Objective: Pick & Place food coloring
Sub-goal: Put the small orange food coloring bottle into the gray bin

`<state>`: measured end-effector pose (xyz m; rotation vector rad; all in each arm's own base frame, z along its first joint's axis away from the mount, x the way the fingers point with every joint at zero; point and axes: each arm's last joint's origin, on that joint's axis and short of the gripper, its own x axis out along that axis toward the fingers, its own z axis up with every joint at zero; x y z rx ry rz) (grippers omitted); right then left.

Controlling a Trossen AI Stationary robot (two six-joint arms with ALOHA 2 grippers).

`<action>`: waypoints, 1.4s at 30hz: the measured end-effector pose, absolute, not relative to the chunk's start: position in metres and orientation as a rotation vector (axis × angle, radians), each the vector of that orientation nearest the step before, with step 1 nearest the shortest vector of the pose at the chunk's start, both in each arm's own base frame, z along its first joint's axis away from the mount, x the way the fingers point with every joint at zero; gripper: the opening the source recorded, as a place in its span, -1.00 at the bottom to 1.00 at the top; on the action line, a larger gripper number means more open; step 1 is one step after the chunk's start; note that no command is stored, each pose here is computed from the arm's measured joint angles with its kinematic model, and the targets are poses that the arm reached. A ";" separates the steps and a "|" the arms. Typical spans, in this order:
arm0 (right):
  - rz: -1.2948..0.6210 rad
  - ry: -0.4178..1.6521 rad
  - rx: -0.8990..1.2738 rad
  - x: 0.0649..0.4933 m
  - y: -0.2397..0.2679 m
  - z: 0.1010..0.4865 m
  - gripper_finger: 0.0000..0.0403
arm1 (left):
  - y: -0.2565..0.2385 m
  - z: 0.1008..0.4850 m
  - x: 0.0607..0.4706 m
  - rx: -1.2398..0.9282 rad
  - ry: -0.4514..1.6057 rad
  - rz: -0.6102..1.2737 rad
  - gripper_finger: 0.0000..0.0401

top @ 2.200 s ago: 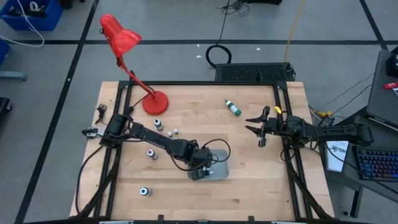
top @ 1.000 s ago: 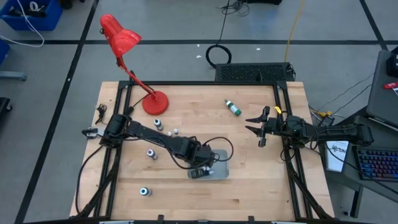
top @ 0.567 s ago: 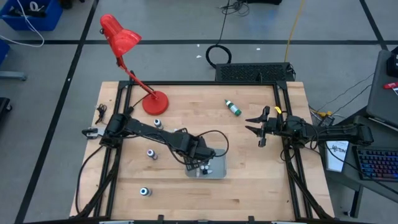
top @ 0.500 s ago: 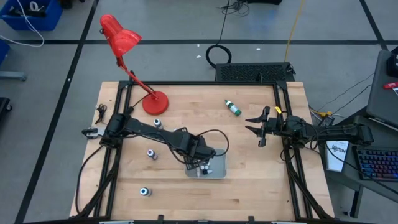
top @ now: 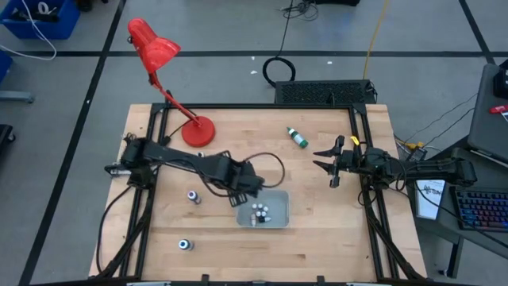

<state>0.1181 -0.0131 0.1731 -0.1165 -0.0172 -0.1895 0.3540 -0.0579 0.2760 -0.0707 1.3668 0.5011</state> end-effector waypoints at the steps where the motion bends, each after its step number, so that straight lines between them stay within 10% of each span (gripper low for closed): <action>1: -0.190 -0.017 -0.117 0.118 -0.013 0.173 -0.42 | -0.053 0.275 0.349 -0.094 1.353 0.507 0.27; 10: -0.190 -0.023 -0.117 0.118 -0.013 0.174 -0.42 | -0.013 0.226 0.319 -0.410 1.338 0.572 0.27; 42: -0.190 -0.018 -0.117 0.118 -0.013 0.173 -0.42 | -0.010 0.170 0.329 -0.435 1.405 0.566 0.27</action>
